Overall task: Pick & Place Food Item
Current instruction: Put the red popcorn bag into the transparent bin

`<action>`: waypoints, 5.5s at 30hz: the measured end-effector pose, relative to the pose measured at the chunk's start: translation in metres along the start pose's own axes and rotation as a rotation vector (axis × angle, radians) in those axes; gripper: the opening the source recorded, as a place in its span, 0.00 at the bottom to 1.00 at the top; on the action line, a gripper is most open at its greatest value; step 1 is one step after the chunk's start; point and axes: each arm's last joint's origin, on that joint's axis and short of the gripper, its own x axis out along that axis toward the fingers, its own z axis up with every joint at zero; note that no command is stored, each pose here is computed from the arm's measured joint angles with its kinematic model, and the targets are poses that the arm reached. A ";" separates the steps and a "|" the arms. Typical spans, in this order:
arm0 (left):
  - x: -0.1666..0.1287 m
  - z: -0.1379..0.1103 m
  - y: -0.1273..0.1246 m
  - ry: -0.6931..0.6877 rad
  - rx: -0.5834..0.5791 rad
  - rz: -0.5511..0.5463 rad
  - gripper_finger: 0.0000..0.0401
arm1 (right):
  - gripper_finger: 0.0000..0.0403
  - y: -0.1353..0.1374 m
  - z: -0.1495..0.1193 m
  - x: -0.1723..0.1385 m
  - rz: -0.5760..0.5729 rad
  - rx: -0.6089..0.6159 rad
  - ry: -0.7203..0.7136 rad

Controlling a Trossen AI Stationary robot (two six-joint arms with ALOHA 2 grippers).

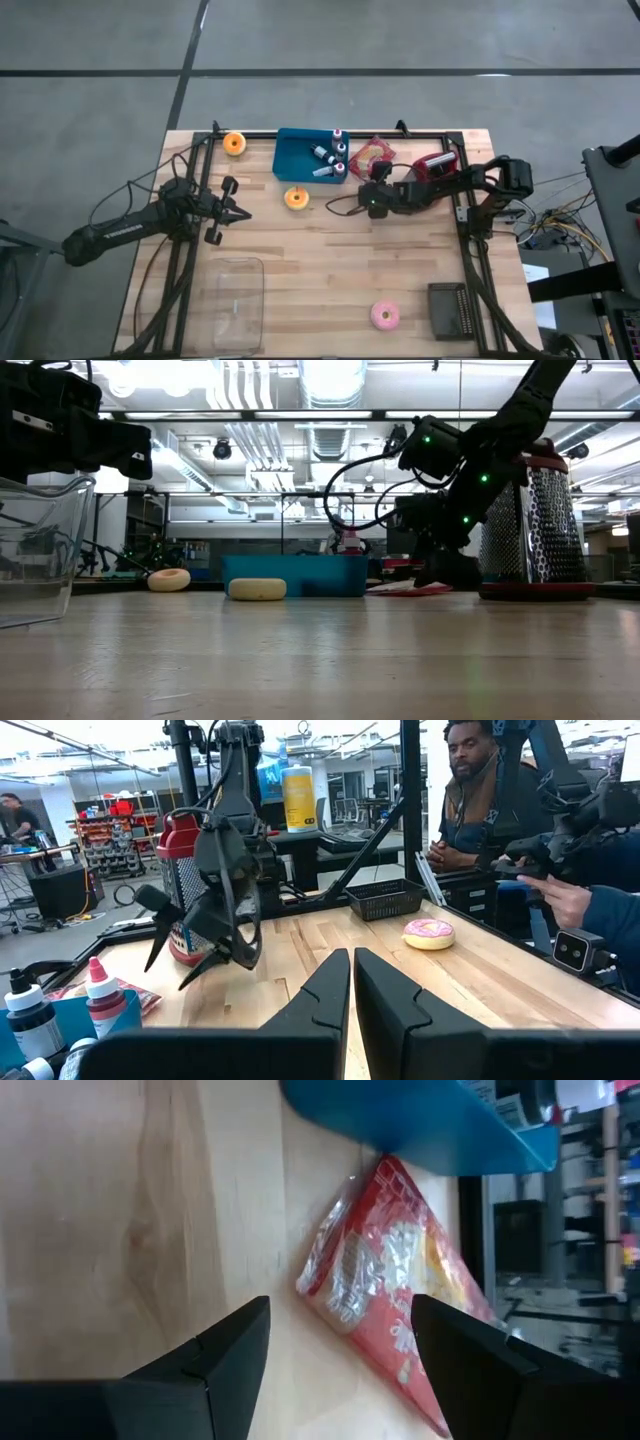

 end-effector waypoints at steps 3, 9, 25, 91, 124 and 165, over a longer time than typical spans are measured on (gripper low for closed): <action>0.000 0.000 0.000 0.000 0.000 0.000 0.06 | 0.59 -0.006 -0.003 0.006 0.042 0.019 -0.003; 0.000 0.000 0.000 0.000 0.000 0.000 0.06 | 0.57 -0.016 -0.005 0.013 0.071 0.055 -0.002; 0.000 0.000 0.000 0.000 0.000 0.000 0.06 | 0.56 -0.014 -0.006 0.036 0.111 0.027 0.006; 0.000 0.000 0.000 0.000 0.000 0.000 0.06 | 0.02 -0.039 0.021 -0.011 -0.124 0.239 -0.078; 0.000 0.000 0.000 0.000 0.000 0.000 0.06 | 0.02 -0.049 0.033 -0.117 -0.249 0.391 -0.341; 0.000 0.000 0.000 0.000 0.000 0.000 0.06 | 0.02 0.041 0.078 -0.192 0.478 0.242 -1.051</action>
